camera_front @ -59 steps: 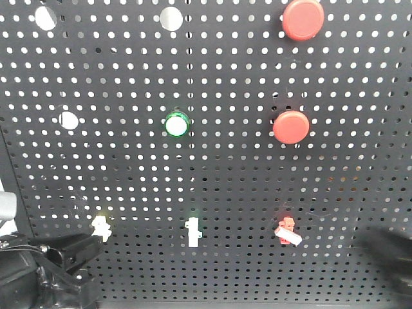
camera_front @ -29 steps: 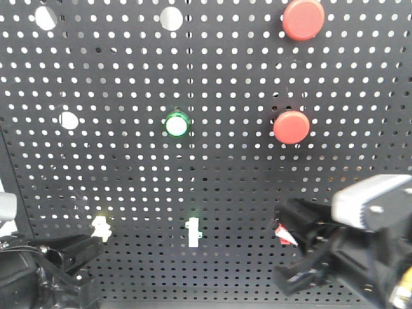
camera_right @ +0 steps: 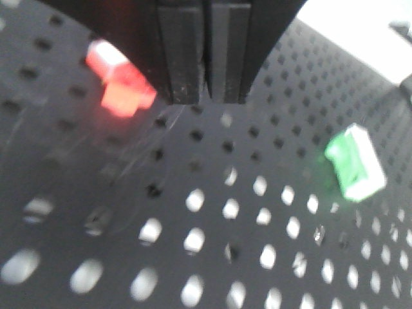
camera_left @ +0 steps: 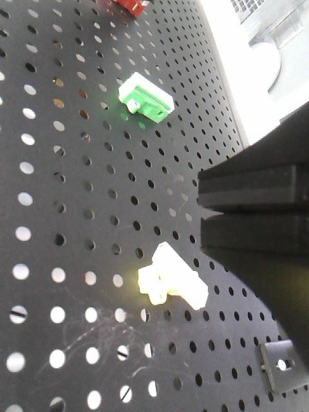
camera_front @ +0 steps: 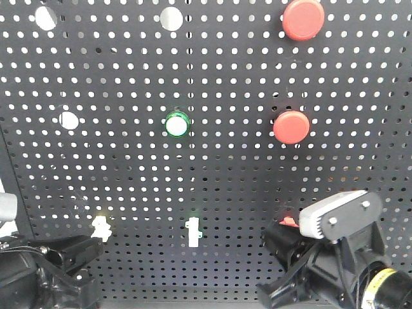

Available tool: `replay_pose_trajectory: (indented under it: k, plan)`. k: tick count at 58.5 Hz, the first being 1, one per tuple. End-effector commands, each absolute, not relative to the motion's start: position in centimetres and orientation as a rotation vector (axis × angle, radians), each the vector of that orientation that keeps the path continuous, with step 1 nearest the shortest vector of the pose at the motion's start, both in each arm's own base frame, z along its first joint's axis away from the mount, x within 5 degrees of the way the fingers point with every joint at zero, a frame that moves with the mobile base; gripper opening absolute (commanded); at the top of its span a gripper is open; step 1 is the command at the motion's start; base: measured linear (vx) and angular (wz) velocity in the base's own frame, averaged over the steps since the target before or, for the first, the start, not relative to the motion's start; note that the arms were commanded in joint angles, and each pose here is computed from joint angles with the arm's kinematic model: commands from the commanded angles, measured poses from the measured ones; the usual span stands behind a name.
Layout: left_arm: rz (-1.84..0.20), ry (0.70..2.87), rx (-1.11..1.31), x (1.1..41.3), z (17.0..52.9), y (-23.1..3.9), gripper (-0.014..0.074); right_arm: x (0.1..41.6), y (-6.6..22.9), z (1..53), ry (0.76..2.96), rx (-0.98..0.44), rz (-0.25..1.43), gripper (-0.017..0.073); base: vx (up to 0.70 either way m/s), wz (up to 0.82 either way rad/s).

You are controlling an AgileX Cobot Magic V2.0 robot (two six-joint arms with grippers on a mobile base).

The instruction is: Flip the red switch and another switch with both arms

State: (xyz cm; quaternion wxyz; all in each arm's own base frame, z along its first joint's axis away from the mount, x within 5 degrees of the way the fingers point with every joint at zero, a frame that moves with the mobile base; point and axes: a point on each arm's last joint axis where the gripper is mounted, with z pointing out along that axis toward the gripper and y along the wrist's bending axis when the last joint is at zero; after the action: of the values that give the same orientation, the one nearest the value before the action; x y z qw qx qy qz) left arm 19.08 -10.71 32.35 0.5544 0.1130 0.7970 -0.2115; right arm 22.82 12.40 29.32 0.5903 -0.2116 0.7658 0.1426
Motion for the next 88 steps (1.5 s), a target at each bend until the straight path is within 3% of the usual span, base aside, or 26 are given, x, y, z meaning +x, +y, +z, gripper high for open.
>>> replay_pose_trajectory:
  k: [1,68,77,88]
  plan:
    - [-0.556,1.758,0.252,18.9,34.6,-10.9,0.0003,22.7,12.2,30.7,1.753,-0.483,0.328,-0.0006,0.00,0.00]
    - [-0.548,1.766,0.256,18.9,34.4,-10.9,0.0003,21.6,11.4,31.0,1.827,-0.490,0.309,-0.0006,0.00,0.00]
    - [-0.479,1.728,0.259,17.7,33.7,-9.1,0.0003,21.5,11.4,30.8,1.843,-0.493,0.305,-0.0006,0.00,0.00]
    - [-0.339,1.618,0.221,13.8,30.5,-5.0,0.0003,21.5,11.4,30.8,1.843,-0.493,0.305,-0.0006,0.00,0.00]
